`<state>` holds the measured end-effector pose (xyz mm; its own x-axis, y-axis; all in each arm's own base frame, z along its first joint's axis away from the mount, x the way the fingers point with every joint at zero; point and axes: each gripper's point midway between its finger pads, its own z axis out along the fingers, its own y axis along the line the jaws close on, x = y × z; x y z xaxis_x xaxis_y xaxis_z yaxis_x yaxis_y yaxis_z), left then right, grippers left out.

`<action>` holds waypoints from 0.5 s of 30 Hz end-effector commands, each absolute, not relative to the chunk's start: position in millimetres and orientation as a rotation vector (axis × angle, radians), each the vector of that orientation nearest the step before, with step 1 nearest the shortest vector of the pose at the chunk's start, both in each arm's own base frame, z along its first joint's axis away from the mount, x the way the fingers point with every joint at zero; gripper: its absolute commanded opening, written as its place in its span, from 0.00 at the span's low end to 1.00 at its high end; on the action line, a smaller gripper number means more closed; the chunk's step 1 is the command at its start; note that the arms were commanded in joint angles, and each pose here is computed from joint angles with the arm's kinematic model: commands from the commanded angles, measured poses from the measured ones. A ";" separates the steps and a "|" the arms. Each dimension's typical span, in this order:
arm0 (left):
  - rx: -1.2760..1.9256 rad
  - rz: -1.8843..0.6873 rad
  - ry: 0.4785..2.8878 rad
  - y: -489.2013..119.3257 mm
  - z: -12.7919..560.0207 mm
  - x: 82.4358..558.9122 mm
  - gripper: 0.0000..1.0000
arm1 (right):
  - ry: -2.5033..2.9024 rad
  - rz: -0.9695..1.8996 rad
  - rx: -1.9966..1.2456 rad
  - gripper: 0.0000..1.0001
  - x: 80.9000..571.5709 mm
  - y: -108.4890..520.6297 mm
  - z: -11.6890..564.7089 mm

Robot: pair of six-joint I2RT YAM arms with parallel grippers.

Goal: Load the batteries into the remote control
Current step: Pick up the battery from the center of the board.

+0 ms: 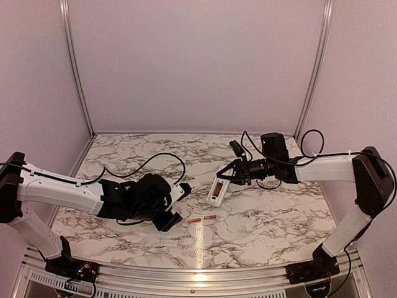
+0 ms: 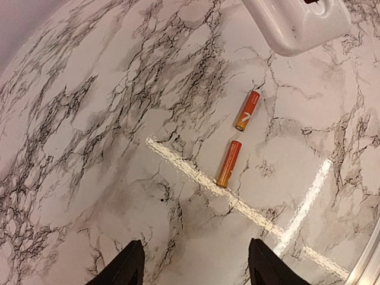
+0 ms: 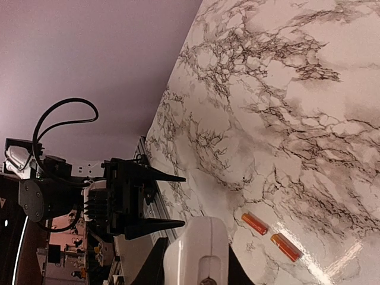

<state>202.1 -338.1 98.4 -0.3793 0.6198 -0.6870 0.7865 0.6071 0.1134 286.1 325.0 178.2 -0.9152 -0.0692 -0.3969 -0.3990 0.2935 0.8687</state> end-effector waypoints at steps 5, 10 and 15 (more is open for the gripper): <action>1.254 -0.400 2.175 -368.1 79.8 201.2 0.57 | 2.189 1.636 -0.452 0.00 278.0 291.7 185.3; 1.349 -0.388 2.168 -372.7 67.1 199.4 0.56 | 2.135 1.610 -0.547 0.00 267.6 286.7 195.0; 1.376 -0.396 2.172 -378.2 62.2 203.4 0.54 | 2.118 1.557 -0.605 0.00 261.1 282.3 198.5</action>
